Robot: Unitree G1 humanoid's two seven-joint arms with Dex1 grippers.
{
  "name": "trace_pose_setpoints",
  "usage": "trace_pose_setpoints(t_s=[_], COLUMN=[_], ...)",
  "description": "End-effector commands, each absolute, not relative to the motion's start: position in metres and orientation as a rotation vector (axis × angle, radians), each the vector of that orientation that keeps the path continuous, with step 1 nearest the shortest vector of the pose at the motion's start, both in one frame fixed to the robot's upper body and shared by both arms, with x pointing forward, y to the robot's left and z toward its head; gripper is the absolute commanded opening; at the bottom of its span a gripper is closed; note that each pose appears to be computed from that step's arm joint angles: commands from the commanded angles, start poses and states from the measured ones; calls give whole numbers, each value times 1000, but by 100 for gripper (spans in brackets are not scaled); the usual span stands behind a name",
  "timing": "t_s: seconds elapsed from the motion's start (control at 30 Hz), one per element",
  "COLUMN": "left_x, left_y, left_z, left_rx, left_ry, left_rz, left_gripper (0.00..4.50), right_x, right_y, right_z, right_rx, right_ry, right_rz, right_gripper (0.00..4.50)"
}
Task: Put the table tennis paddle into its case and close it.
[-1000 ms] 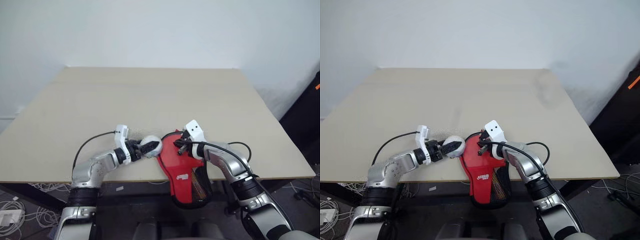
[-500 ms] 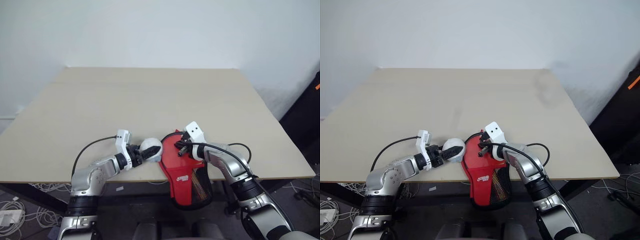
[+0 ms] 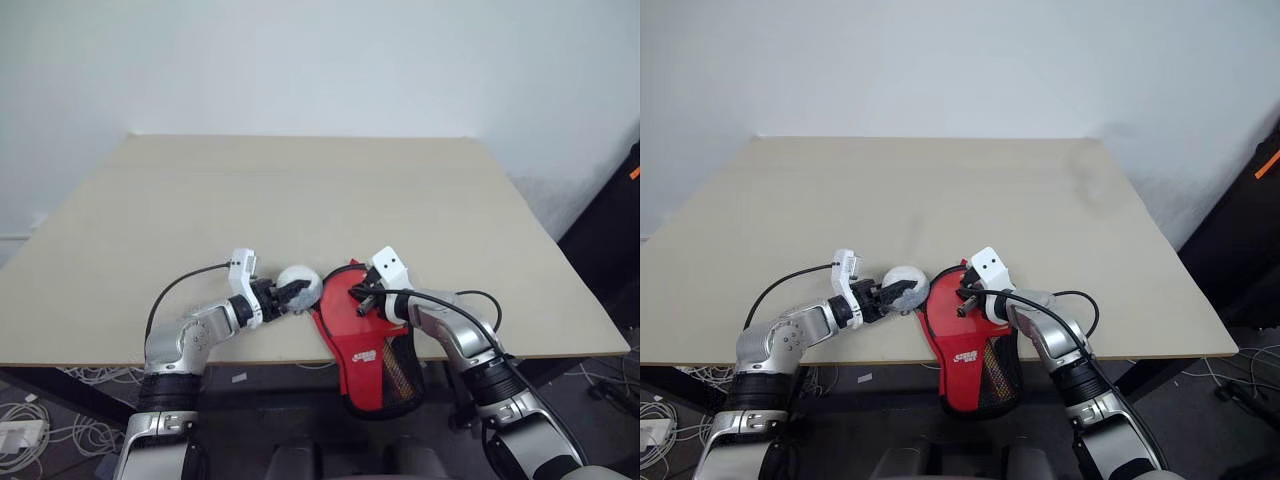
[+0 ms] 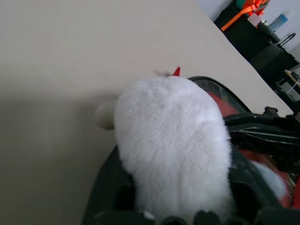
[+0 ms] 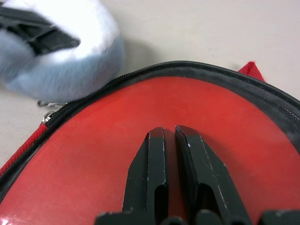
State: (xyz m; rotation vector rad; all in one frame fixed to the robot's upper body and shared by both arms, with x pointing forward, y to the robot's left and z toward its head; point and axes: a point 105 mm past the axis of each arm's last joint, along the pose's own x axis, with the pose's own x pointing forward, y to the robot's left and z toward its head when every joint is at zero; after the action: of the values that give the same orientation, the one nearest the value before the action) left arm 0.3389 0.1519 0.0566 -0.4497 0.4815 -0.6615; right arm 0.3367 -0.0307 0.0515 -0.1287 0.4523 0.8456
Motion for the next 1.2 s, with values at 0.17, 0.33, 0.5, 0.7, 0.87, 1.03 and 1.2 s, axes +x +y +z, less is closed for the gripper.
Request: trace_pose_setpoints(t_s=[0.17,0.33,0.5,0.7,0.87,1.03,1.2], left_x=[361,371,380,392,400,410,424], left_y=[163,165,164,161,157,152,140], left_z=[80,80,83,88,95,103,113], left_rx=[-387,-361,-348,-340,-337,-334,-328], left_ry=[396,394,384,363,342,317,287], left_rz=[-631,-610,-605,-598,-602,-600,-609], left_gripper=[88,88,88,88,88,88,88], right_x=[335,333,331,331,331,331,331], right_y=[-31,-30,-28,-24,-23,-22,-20], right_z=[47,44,43,45,39,32,28], right_rx=[-148,-155,-162,-142,-116,-108,-98], right_ry=[469,476,477,446,442,441,436], right_rz=[852,866,881,900,901,899,909], right_gripper=[39,39,39,39,39,39,39])
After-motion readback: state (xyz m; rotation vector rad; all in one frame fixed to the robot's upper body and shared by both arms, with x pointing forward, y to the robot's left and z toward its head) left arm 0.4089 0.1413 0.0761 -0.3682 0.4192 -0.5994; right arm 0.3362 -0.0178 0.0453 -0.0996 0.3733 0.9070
